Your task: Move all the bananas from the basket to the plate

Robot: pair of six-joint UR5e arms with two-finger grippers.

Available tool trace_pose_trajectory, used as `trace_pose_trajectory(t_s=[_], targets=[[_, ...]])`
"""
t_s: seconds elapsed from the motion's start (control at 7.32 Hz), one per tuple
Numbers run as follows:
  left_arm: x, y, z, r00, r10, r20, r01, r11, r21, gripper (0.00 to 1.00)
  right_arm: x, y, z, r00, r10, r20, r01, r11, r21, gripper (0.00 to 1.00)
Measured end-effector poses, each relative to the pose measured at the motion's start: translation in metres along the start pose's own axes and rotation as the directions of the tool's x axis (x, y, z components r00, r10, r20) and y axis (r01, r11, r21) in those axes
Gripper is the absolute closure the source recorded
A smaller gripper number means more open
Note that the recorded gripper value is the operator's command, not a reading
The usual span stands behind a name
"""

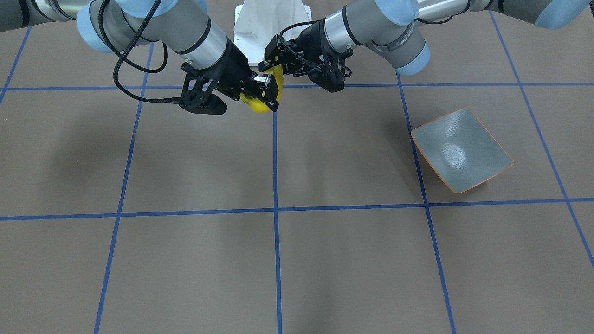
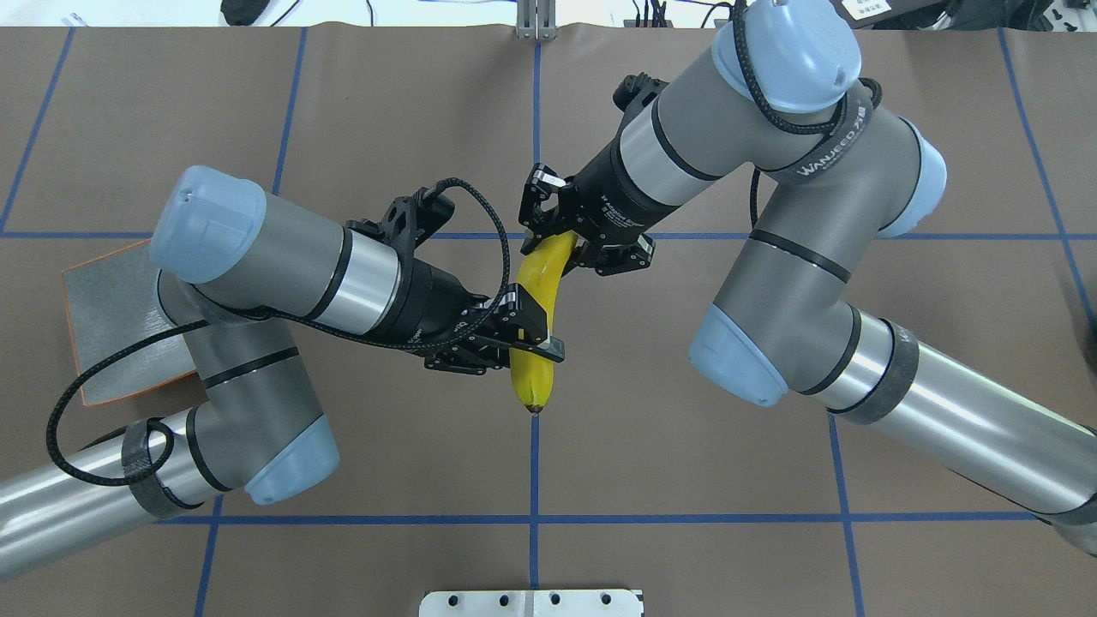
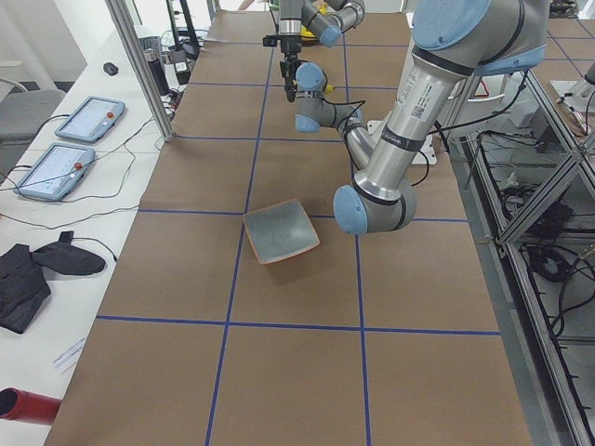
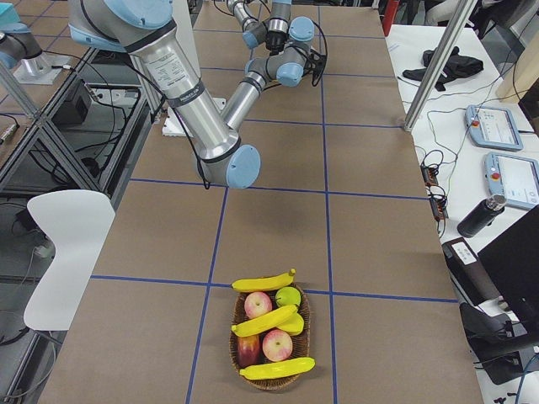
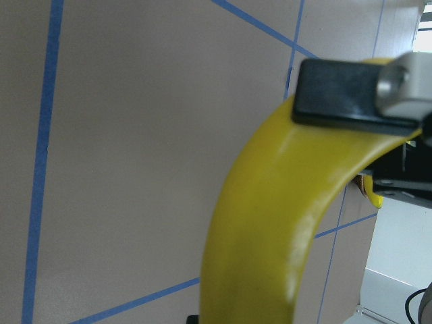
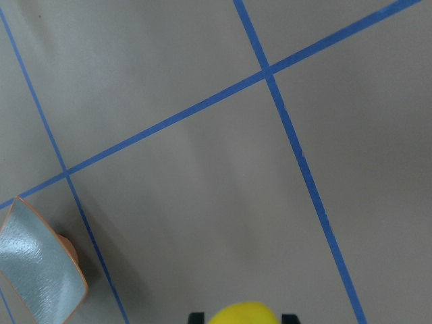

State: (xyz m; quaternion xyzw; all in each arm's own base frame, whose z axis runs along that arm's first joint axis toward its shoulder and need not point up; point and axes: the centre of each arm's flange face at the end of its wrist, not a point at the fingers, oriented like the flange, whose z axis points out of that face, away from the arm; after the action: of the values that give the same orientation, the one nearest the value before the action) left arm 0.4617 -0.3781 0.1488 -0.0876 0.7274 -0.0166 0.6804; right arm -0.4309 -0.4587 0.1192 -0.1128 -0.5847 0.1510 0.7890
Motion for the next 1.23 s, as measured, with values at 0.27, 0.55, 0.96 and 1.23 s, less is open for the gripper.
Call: trace_pose_trajectory(t_s=[0.27, 0.55, 0.96, 1.23], targets=[[0.001, 0.001, -0.001, 0.998, -0.061, -0.002, 0.061, 0.998, 0.000, 1.00, -0.002, 0.002, -0.001, 1.000, -0.001, 0.004, 0.001, 1.000, -0.002, 0.00], [0.003, 0.001, -0.001, 0.997, -0.082, -0.004, 0.082, 0.997, -0.001, 1.00, -0.002, 0.002, -0.002, 1.000, -0.002, 0.006, 0.002, 1.000, -0.002, 0.00], [-0.003, -0.003, 0.001, 0.996, -0.093, 0.008, 0.093, 0.996, 0.004, 1.00, -0.003, 0.004, -0.016, 1.000, -0.012, 0.023, 0.013, 1.000, -0.009, 0.00], [-0.017, -0.018, 0.006, 0.993, -0.111, 0.035, 0.111, 0.993, 0.028, 1.00, 0.003, -0.014, -0.052, 0.999, -0.001, 0.035, 0.002, 0.999, -0.045, 0.00]])
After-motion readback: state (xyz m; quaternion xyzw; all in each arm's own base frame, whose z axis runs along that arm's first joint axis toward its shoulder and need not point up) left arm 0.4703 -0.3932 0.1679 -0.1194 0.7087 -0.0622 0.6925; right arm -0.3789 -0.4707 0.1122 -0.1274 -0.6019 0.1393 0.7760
